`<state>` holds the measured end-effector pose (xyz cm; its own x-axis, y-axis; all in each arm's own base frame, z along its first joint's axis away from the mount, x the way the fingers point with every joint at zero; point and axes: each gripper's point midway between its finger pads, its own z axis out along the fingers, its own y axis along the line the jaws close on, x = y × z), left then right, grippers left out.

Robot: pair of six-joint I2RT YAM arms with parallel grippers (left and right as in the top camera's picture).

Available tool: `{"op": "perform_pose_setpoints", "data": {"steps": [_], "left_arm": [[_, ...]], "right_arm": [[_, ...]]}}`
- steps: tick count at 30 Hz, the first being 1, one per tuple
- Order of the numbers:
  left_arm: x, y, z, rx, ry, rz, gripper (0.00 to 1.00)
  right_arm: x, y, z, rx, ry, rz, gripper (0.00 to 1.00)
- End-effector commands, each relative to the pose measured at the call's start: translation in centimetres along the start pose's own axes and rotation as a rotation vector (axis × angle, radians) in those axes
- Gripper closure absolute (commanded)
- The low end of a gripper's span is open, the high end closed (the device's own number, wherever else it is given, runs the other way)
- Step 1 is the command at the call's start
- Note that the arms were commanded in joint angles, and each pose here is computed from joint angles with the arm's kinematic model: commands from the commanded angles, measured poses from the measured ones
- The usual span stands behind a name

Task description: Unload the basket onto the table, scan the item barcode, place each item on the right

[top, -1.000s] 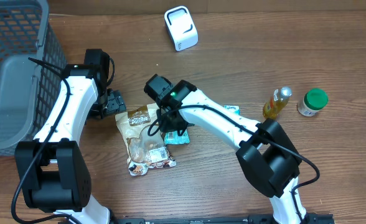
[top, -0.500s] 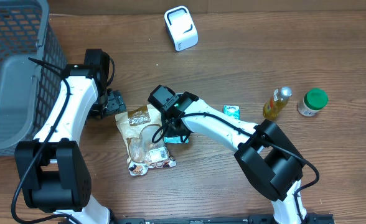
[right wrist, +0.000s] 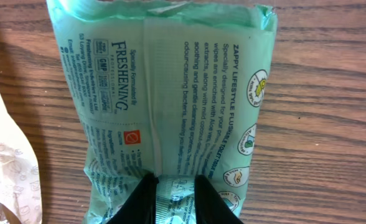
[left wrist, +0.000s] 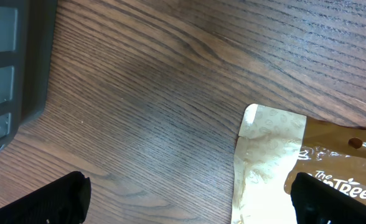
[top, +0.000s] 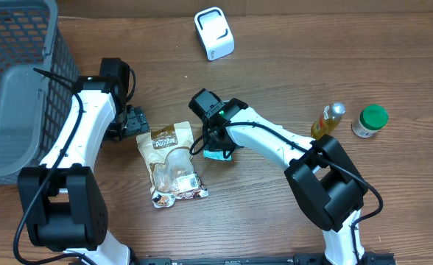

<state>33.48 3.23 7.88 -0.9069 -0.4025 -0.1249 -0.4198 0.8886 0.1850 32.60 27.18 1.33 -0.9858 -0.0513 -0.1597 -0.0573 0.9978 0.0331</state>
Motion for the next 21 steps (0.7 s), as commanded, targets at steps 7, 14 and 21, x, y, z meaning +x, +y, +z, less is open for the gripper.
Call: {"op": "perform_pose_setpoints", "data": {"steps": [7,14,21], "left_arm": [[-0.1,0.4,0.3,-0.023,0.0,-0.008,0.01],[-0.1,0.4,0.3,-0.023,0.0,-0.008,0.0],[-0.1,0.4,0.3,-0.023,0.0,-0.008,0.0]], "right_arm": [[0.0,-1.1,-0.4,0.059,0.045,-0.01,0.63],[0.4,0.4,-2.3,-0.011,0.11,0.008,0.57],[1.4,-0.5,-1.6,0.03,0.133,0.08,0.67]]}}
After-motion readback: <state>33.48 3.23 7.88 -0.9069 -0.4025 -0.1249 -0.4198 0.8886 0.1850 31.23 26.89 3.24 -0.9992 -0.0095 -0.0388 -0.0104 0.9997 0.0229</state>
